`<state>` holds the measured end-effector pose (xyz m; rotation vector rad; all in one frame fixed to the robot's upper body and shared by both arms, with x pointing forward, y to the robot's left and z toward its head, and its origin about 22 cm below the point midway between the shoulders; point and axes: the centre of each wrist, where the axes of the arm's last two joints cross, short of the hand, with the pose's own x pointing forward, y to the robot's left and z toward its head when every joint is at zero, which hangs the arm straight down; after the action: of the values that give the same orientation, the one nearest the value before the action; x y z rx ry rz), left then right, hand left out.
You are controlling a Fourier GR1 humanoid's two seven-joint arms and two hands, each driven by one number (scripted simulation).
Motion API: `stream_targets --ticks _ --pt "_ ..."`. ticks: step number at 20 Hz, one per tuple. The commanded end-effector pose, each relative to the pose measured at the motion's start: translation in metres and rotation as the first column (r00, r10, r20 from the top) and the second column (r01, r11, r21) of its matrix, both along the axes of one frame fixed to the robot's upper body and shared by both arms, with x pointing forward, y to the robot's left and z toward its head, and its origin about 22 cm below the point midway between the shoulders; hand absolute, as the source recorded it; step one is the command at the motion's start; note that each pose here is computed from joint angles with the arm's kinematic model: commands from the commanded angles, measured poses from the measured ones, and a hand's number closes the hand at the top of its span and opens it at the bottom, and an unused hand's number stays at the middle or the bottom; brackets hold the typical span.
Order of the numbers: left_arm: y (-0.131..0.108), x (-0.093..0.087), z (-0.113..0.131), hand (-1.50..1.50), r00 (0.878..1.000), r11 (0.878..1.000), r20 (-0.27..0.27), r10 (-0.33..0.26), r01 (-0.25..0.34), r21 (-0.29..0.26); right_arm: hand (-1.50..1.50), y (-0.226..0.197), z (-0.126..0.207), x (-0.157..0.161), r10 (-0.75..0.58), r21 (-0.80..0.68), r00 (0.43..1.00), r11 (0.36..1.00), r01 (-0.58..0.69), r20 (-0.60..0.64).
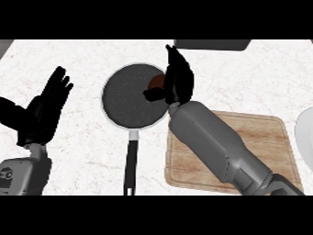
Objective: Pick the cupcake from the cutting board and place it in the pan
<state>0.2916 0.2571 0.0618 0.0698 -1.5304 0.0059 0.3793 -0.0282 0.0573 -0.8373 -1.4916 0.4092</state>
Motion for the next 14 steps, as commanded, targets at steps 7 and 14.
stream_targets --ticks 7,14 --pt "0.032 -0.012 0.000 0.00 0.997 0.997 -0.013 0.073 -0.073 -0.004 -1.50 -0.054 -0.005 -0.049 -0.002 0.383 0.989 0.922 -0.054 0.145" --pt "0.015 0.000 0.003 0.00 0.998 0.998 -0.021 0.059 -0.060 -0.011 -1.50 -0.093 -0.005 -0.119 0.137 0.465 0.974 0.861 -0.207 0.181"
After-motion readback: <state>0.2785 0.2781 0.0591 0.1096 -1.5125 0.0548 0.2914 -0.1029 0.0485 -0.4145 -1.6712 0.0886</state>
